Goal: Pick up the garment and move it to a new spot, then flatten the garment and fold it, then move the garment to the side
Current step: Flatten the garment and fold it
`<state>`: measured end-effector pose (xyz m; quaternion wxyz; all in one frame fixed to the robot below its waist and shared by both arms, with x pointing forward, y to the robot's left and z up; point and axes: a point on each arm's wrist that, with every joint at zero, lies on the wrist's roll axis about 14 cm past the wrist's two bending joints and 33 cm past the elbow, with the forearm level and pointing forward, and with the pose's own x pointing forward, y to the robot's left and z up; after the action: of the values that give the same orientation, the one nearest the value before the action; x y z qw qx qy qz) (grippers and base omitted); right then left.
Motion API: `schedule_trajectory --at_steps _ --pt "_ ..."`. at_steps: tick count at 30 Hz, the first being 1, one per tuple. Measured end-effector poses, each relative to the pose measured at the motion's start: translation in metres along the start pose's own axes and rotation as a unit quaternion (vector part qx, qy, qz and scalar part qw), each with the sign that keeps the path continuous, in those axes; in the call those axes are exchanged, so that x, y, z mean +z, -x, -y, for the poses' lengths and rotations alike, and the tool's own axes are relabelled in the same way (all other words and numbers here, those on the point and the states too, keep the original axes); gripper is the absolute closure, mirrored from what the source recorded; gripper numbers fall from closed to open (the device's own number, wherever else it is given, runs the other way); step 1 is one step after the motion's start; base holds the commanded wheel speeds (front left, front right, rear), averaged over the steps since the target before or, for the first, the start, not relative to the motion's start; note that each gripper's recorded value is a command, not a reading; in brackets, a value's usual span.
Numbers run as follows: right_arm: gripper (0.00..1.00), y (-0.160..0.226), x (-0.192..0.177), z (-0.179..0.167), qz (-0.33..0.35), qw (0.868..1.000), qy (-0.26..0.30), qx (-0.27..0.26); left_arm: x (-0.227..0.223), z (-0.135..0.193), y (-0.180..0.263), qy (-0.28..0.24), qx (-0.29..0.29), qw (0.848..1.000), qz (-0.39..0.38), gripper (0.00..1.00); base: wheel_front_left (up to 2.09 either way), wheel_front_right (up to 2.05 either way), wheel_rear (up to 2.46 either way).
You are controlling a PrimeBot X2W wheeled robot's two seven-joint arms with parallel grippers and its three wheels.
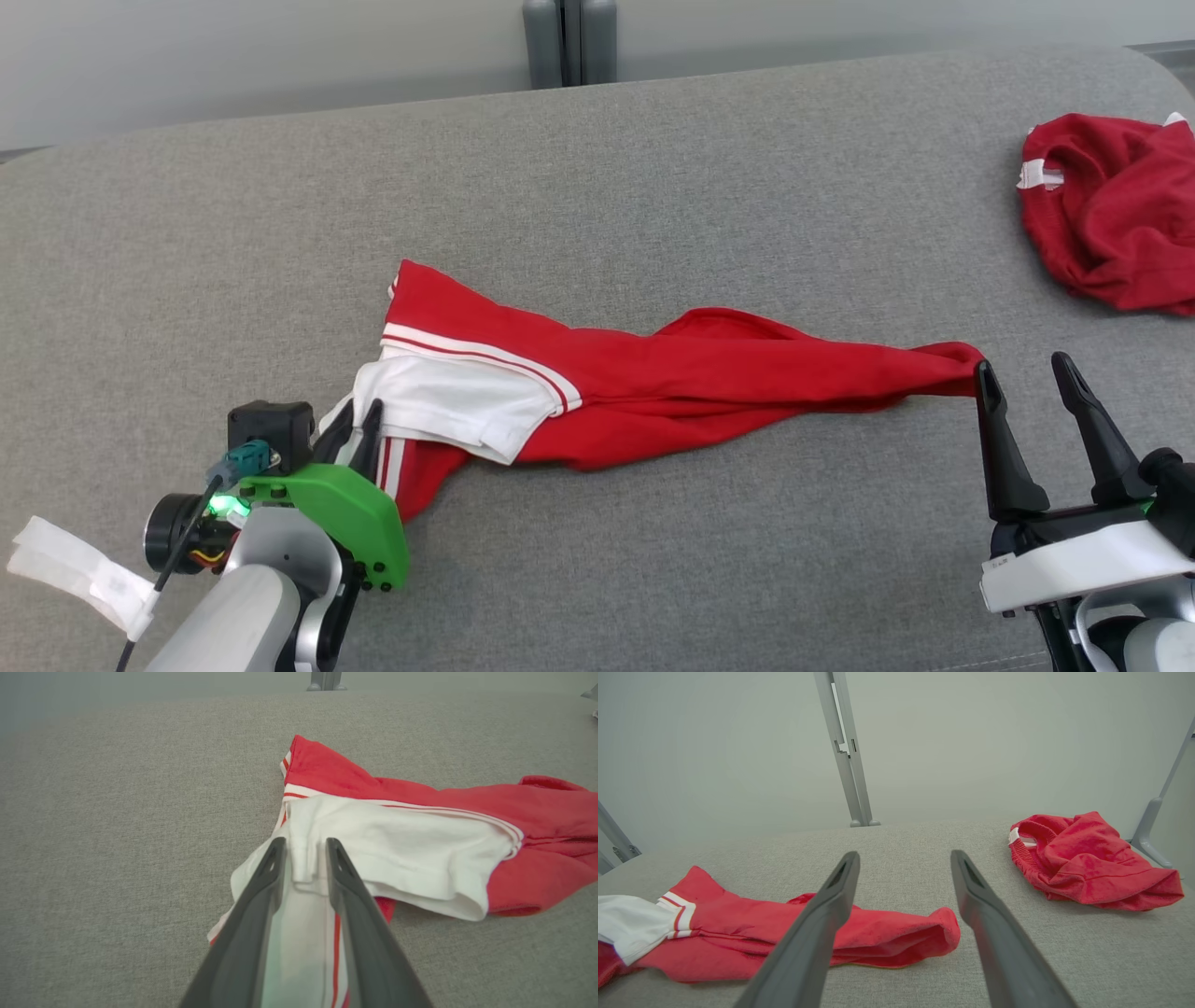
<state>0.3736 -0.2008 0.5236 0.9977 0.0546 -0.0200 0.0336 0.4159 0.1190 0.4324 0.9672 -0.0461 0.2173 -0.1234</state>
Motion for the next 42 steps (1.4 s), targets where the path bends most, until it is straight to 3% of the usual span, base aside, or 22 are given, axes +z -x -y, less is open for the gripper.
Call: schedule_trajectory --at_steps 9,15,20,31,39,41,42 --pt "0.00 0.000 -0.008 0.012 -0.014 1.000 0.011 -0.010 0.016 0.000 -0.002 -0.014 -0.002 0.999 0.034 1.00 0.00 0.00 0.00" --pt "0.00 0.011 -0.054 0.039 -0.094 0.995 0.019 -0.036 0.025 -0.003 -0.001 -0.014 0.003 0.999 0.049 1.00 0.00 0.00 0.00" --pt "0.00 0.006 -0.073 0.047 -0.114 0.993 0.015 -0.041 0.030 -0.006 -0.001 -0.016 0.008 0.998 0.057 1.00 0.00 0.00 0.00" --pt "0.00 -0.005 -0.120 0.007 -0.175 0.984 -0.012 0.025 0.034 -0.007 -0.004 -0.022 0.007 0.998 0.060 1.00 0.00 0.00 0.00" --pt "0.00 0.018 -0.158 -0.004 -0.229 0.972 -0.049 0.016 0.032 -0.010 -0.006 -0.020 0.012 0.998 0.061 1.00 0.00 0.00 0.00" --pt "1.00 0.018 -0.160 -0.005 -0.230 0.971 -0.055 0.014 0.033 -0.009 -0.007 -0.021 0.012 0.998 0.065 1.00 0.00 0.00 0.00" --pt "1.00 0.018 -0.159 -0.004 -0.228 0.972 -0.056 0.012 0.035 -0.009 -0.007 -0.022 0.012 0.997 0.071 1.00 0.00 0.00 0.00"
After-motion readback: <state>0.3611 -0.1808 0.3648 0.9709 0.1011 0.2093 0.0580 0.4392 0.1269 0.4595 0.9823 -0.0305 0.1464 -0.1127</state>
